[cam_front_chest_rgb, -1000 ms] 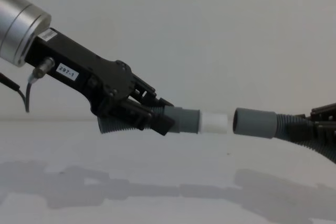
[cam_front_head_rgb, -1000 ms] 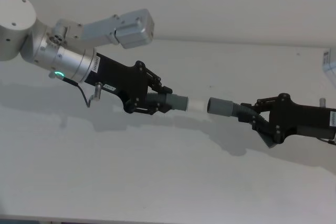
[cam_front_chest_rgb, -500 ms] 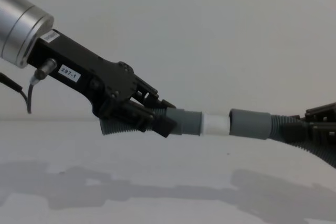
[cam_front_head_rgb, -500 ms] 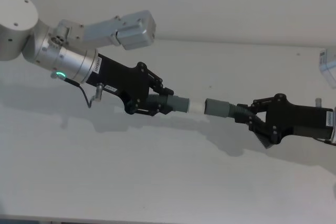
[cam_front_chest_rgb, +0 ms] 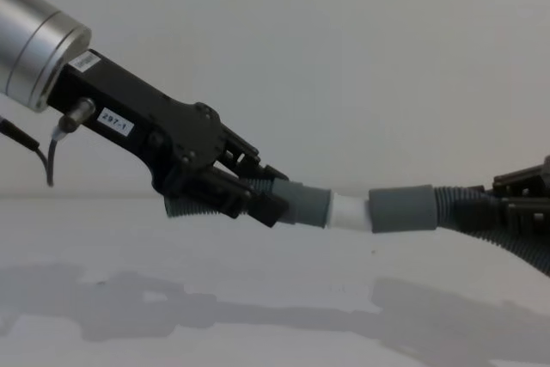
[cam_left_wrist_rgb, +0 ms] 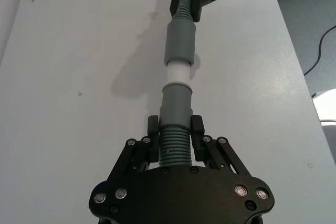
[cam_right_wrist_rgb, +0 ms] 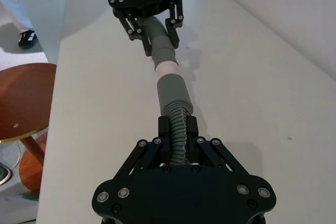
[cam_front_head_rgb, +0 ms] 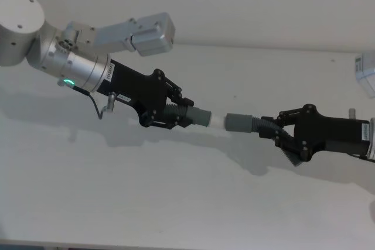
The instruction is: Use both hands to pick up one end of the pipe from the table, align the ends, and insert them.
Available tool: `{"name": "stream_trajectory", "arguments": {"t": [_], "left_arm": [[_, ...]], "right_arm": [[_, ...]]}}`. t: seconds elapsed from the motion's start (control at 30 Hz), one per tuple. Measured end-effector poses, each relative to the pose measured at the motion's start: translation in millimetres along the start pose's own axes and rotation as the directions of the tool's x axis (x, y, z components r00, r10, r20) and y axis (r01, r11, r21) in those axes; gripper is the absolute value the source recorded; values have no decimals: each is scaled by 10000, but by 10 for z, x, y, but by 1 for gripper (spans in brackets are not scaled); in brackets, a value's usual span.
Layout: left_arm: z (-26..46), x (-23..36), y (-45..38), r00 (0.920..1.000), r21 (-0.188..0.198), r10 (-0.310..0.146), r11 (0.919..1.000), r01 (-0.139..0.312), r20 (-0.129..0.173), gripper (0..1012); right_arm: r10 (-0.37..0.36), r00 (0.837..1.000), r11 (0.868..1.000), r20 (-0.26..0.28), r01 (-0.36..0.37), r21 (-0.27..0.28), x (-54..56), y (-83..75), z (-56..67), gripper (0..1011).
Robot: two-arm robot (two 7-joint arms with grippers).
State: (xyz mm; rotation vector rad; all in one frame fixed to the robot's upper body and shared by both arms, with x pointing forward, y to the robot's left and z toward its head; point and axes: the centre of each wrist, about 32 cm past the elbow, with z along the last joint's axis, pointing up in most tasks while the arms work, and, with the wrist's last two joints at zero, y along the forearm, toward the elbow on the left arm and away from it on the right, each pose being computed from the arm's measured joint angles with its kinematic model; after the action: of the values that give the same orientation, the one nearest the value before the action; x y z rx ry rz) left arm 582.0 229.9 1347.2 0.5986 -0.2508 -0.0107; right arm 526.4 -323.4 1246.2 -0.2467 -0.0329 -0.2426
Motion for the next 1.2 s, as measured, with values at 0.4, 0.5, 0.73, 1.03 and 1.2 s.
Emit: {"name": "stream_trajectory", "arguments": {"t": [0.4,0.5,0.73,1.03,1.2], "left_arm": [[13,30,-14,9998,-34,-28,10000,29,187,345],[15,39,-17,9997,-53,-25,10000,27,238,345],[13,47,-22,9996,-106,-4,9999,7,285,345],[-1,54,-20,9996,-242,81,9997,-74,286,345],[-9,56,-14,9995,-335,151,9993,-142,279,345]], "right_arm": [[252,9996,9997,92,-252,48,18,29,9,176],[271,9996,9996,90,-271,64,24,33,8,176],[306,9995,9994,17,-307,166,39,36,-2,176],[338,9992,9985,-231,-328,428,64,38,-37,176],[351,9988,9979,-349,-331,565,78,40,-50,176]]}}
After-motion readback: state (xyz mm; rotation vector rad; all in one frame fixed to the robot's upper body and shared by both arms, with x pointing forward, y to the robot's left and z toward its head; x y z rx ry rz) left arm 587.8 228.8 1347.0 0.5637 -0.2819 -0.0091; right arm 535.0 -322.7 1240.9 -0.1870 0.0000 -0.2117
